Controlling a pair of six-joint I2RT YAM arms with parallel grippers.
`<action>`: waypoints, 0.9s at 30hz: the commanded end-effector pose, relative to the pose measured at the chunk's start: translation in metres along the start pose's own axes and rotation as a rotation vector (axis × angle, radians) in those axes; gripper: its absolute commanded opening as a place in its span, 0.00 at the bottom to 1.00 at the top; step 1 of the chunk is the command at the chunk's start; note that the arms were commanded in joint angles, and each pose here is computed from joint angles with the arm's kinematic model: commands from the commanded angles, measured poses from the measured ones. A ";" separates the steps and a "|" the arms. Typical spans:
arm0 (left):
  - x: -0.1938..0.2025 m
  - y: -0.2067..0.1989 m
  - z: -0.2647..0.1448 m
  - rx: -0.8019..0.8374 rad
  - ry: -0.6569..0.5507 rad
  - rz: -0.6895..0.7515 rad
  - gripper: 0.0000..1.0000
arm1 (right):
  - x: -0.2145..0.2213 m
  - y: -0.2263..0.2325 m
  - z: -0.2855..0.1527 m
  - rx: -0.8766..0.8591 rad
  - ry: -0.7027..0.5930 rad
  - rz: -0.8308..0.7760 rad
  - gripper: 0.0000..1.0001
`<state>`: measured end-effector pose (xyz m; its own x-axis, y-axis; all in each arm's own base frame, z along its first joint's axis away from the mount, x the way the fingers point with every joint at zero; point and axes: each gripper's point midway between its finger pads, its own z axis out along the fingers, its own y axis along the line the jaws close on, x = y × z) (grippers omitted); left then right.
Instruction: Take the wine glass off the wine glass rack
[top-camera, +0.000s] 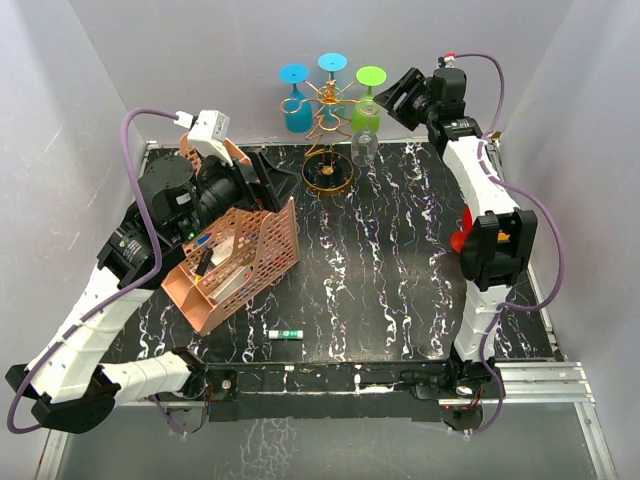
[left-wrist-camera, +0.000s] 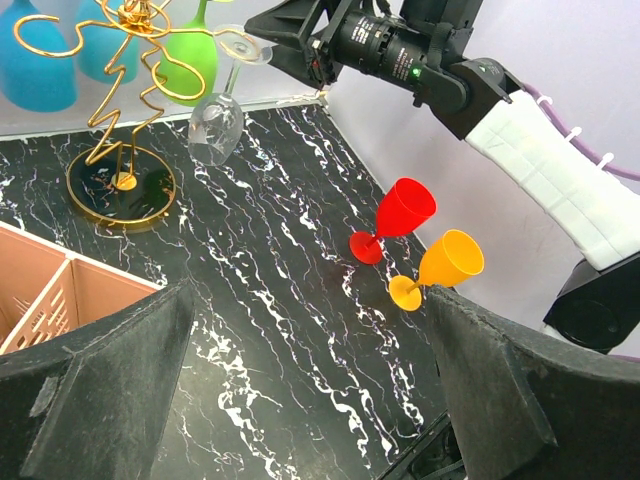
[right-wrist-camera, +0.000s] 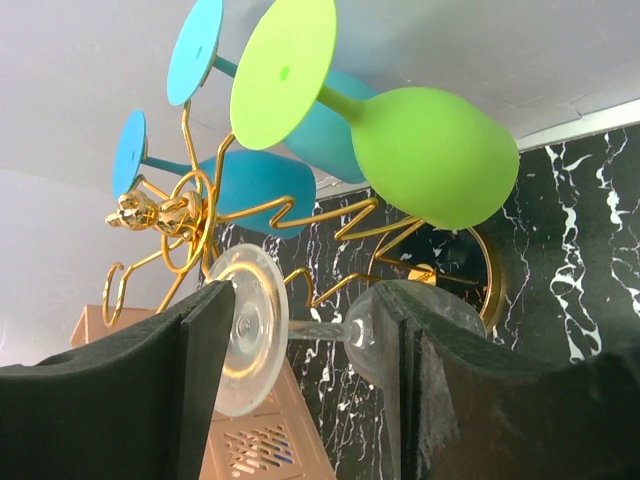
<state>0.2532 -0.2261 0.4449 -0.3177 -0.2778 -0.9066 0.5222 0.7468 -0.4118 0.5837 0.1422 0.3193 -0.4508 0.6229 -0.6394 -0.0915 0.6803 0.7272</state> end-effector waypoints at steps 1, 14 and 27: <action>-0.013 -0.006 -0.009 0.013 -0.040 -0.003 0.97 | -0.018 0.021 -0.003 -0.020 -0.051 -0.062 0.57; -0.012 -0.004 -0.012 0.010 -0.042 -0.010 0.97 | -0.010 0.026 -0.003 0.060 -0.062 -0.140 0.38; -0.013 -0.004 -0.016 0.007 -0.047 -0.009 0.97 | -0.016 0.024 -0.005 0.128 -0.084 -0.144 0.19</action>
<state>0.2496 -0.2211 0.4495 -0.3087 -0.2942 -0.9045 0.5168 0.7465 -0.4191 0.5832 0.1525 0.3272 -0.4210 0.5513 -0.7203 -0.0366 0.7831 0.6208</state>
